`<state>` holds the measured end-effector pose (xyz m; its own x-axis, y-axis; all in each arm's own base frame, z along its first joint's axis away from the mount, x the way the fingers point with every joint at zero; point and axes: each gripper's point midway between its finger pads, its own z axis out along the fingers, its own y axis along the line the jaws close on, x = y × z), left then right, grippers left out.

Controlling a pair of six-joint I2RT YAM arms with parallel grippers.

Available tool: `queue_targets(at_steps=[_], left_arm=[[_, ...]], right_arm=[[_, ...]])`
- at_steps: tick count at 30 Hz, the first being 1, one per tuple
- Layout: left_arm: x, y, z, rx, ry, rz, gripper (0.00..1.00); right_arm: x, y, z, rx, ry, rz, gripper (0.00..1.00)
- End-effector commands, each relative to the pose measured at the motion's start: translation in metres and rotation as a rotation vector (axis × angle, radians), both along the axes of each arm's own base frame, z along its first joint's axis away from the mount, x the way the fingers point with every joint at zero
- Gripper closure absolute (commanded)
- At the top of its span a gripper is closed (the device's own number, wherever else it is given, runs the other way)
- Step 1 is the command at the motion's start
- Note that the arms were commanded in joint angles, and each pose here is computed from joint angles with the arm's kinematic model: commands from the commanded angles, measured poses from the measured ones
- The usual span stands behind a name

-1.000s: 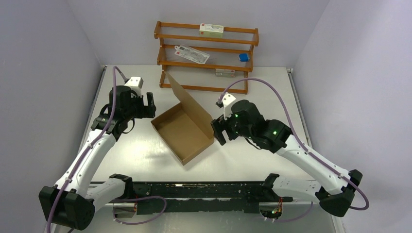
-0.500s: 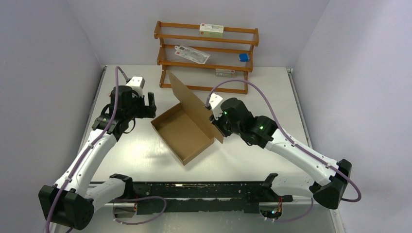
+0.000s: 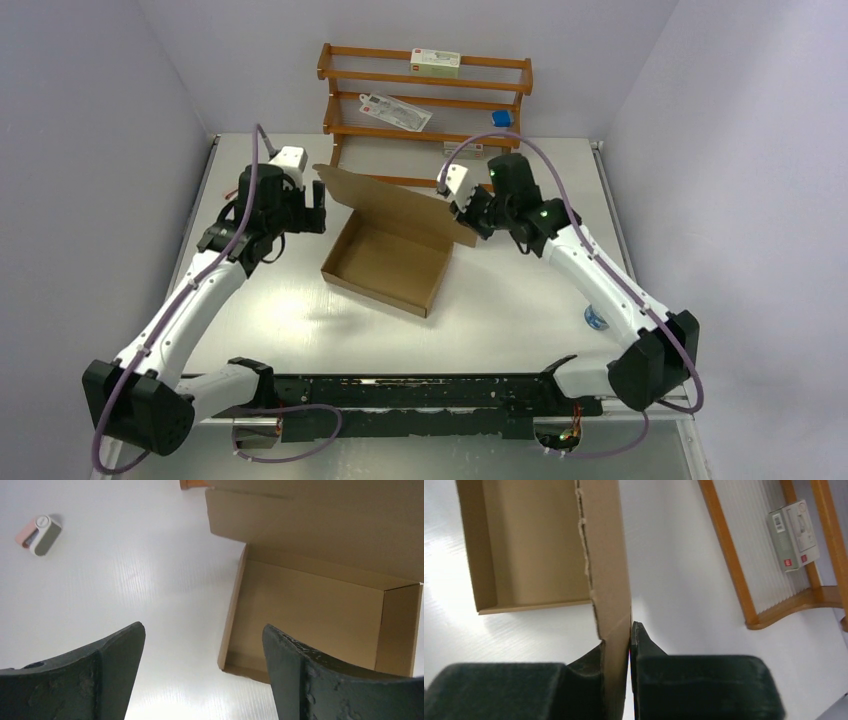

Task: Fold the paper box

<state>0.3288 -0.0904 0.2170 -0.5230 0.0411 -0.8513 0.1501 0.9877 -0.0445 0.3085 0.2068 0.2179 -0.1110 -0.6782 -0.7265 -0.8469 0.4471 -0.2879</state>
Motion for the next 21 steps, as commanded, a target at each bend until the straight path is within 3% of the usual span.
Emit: queue_targets(at_steps=[1, 6, 10, 21], left_arm=[[0.022, 0.001, 0.024, 0.019, -0.046, -0.012, 0.09], [0.055, 0.023, 0.006, 0.044, 0.012, -0.010, 0.10], [0.076, 0.025, 0.004, 0.017, 0.027, -0.159, 0.17], [0.094, 0.009, 0.030, 0.148, -0.270, -0.475, 0.16]], right_arm=[[0.021, 0.007, 0.017, 0.042, -0.074, 0.199, 0.91], [0.044, 0.001, 0.013, 0.042, -0.064, 0.225, 0.88], [0.052, -0.003, 0.015, 0.064, -0.080, 0.243, 0.86], [0.054, -0.005, 0.020, 0.117, -0.091, 0.273, 0.82]])
